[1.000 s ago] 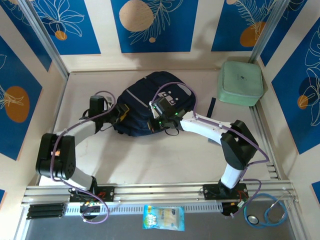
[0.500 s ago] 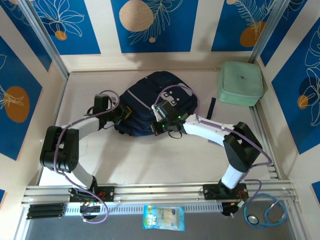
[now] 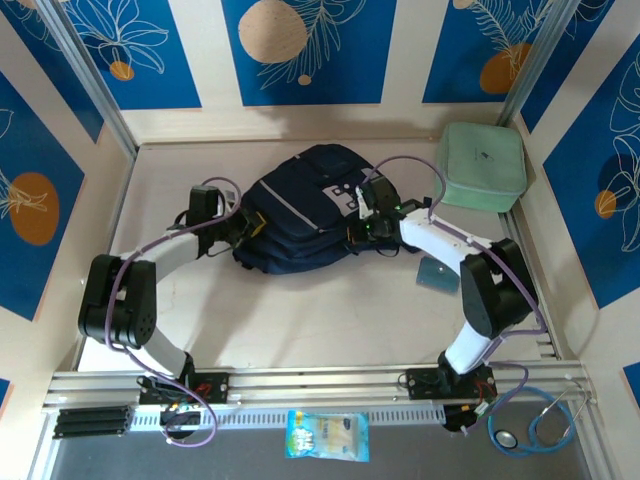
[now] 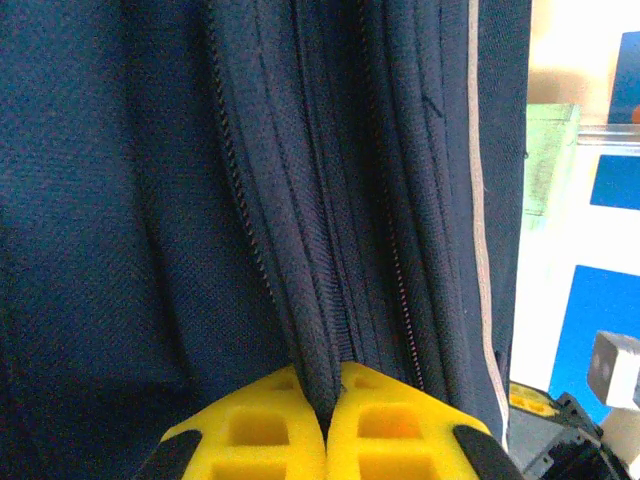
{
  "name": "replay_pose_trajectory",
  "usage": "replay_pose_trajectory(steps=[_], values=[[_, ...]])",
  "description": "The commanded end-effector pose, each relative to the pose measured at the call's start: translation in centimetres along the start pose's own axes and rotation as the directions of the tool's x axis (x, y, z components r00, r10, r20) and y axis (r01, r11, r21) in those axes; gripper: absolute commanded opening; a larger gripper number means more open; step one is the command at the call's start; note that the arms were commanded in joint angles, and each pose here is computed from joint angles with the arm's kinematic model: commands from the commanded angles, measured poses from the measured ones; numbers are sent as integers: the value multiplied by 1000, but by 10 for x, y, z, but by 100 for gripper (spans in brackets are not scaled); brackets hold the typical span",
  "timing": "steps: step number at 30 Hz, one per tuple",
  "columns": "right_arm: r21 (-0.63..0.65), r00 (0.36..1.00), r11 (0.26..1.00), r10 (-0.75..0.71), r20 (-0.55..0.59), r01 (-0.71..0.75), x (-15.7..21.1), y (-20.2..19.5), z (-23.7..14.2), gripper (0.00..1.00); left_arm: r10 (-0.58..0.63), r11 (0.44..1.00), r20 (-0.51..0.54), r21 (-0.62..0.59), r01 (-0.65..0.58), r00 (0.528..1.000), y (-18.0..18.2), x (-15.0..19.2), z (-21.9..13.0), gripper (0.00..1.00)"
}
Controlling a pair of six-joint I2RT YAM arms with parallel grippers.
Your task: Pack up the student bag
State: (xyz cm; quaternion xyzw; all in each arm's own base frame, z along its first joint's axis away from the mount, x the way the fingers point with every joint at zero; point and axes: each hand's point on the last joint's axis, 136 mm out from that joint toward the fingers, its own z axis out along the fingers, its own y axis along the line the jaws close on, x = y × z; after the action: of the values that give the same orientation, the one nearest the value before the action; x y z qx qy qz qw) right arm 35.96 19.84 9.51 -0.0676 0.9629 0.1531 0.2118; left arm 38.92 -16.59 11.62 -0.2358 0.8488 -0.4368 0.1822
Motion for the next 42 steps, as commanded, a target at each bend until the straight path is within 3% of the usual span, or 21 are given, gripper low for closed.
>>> replay_pose_trajectory(steps=[1, 5, 9, 15, 17, 28, 33, 37, 42], values=[[200, 986, 969, 158, -52, -144, 4, -57, -6, 14, 14, 999, 71, -33, -12, 997, 9, -12, -12, 0], [179, 985, 969, 173, -12, -168, -6, -51, -17, 33, 4, 1000, 68, -2, -4, 998, 3, -10, -12, 0], [22, 990, 990, 135, 46, -136, -12, -16, -39, 51, -2, 1000, 56, 20, 1, 998, -2, -5, -11, 3], [-275, 992, 958, 107, 72, -84, -6, 58, -51, 62, -28, 999, 72, 34, 26, 997, -1, 1, -10, 9], [-305, 992, 949, 105, 63, -81, -5, 73, -43, 65, -35, 999, 74, 36, 32, 997, 1, 2, -9, 10], [-274, 997, 960, 75, 24, -66, -30, 97, 1, 68, -43, 998, 52, 44, 41, 998, 4, 10, -6, 13], [-296, 1000, 955, 24, -1, -23, -16, 105, 11, 68, -32, 997, 26, 68, 30, 999, -4, 13, -3, 14], [-350, 998, 936, -55, -35, 39, 3, 127, 5, 67, -28, 997, 25, 68, 26, 999, -6, 13, -1, 15], [-330, 995, 943, -74, -64, 49, 27, 132, -3, 65, -31, 997, 43, 67, 28, 999, -6, 9, 1, 15]])
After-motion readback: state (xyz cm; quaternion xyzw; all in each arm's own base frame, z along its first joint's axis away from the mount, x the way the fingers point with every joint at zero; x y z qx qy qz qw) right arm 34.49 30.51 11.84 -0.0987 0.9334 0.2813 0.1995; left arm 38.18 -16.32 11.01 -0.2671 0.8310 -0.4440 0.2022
